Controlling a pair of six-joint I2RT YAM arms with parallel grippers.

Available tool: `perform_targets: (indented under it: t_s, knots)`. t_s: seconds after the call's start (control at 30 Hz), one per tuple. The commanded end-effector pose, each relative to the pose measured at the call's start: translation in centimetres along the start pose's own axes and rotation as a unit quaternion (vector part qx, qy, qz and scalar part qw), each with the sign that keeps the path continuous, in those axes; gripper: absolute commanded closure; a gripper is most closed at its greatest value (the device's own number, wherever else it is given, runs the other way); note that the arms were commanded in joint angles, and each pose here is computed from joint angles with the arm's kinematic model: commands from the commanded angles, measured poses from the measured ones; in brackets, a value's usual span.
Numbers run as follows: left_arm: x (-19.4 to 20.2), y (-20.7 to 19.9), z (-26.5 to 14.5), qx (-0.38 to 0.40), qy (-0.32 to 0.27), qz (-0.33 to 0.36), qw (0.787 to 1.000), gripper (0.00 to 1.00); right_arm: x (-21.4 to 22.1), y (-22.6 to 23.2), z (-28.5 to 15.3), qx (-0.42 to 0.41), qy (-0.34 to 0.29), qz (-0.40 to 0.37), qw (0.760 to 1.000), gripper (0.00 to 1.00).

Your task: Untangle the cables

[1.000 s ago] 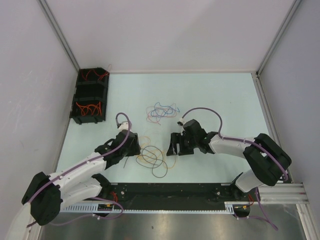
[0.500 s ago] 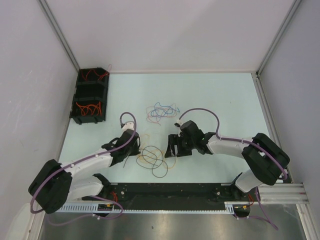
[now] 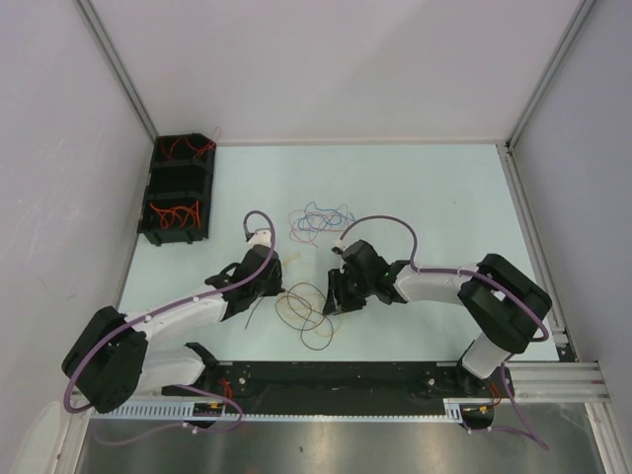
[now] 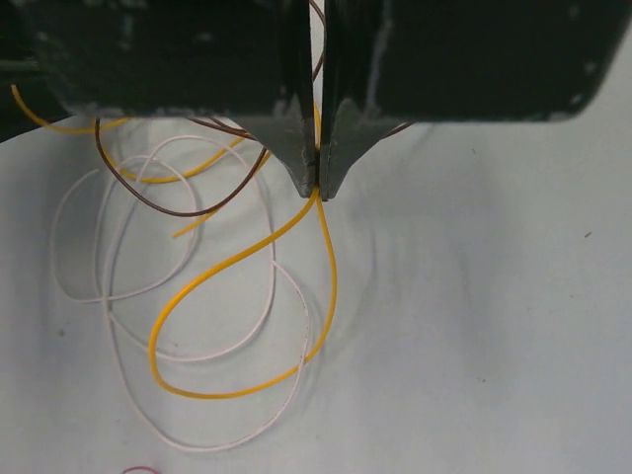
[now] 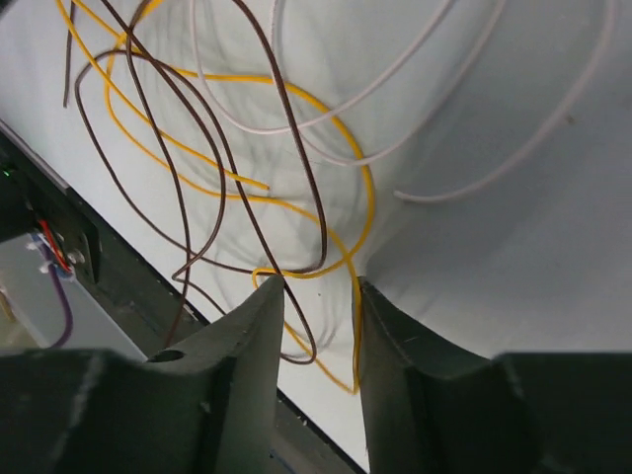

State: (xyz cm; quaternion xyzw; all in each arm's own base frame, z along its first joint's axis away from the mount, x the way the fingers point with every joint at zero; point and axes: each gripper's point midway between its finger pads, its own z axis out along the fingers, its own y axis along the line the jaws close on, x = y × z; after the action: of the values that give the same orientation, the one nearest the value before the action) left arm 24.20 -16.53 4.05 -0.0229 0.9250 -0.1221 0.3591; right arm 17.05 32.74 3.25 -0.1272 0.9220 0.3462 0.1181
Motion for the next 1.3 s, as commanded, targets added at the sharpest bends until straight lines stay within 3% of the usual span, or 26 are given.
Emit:
perform_targets:
  t_s: [0.0,0.03,0.13,0.27,0.47,0.53,0.6,0.63,0.67,0.7,0.77,0.97,1.27]
  knots:
    - [-2.8,-1.9,-0.7,0.031,-0.036,0.001,0.999,1.00,-0.8,1.7,0.6,-0.015,-0.003,-0.014,1.000,0.68]
    - [-2.7,-2.0,-0.7,0.033,-0.035,0.002,0.999,1.00,-0.8,1.7,0.7,-0.014,-0.003,-0.013,1.000,0.72]
    - [-2.8,-2.2,-0.9,0.037,-0.035,0.002,0.999,1.00,-1.2,2.0,0.5,-0.014,-0.002,-0.020,1.000,0.98]
    - [-4.5,-2.4,-2.4,0.036,-0.049,0.012,0.998,1.00,-4.0,2.1,-2.0,0.005,-0.032,-0.034,0.999,1.00]
    - [-11.0,-5.0,-8.9,0.083,-0.112,0.030,0.990,1.00,-12.2,3.0,-14.0,0.000,-0.181,-0.039,0.983,1.00]
    - [-13.0,-6.3,-11.7,0.117,-0.137,0.029,0.983,1.00,-12.9,4.5,-17.6,-0.015,-0.224,-0.060,0.973,1.00]
    - [-13.6,-7.1,-12.4,0.142,-0.151,0.020,0.978,1.00,-13.0,4.8,-18.7,-0.013,-0.240,-0.063,0.969,0.88]
    - [-13.5,-7.4,-12.3,0.154,-0.155,0.018,0.976,1.00,-12.6,4.2,-18.7,-0.002,-0.233,-0.053,0.971,0.74]
    - [-13.3,-8.1,-12.1,0.172,-0.154,0.017,0.973,1.00,-12.3,3.6,-18.2,0.011,-0.225,-0.046,0.973,0.32]
    - [-11.9,-7.7,-10.8,0.165,-0.135,0.017,0.977,1.00,-11.8,2.6,-17.6,0.027,-0.215,-0.038,0.976,0.20]
    - [-10.2,-7.4,-9.0,0.154,-0.104,0.018,0.982,1.00,-10.7,0.0,-16.5,0.080,-0.193,-0.016,0.978,0.10]
    - [-7.9,-6.0,-7.2,0.135,-0.089,0.007,0.987,1.00,-8.3,-1.4,-15.5,0.162,-0.181,-0.032,0.970,0.03]
    - [-7.8,-5.6,-6.7,0.120,-0.087,0.012,0.989,1.00,-3.6,4.0,-7.1,0.096,-0.103,-0.042,0.989,0.12]
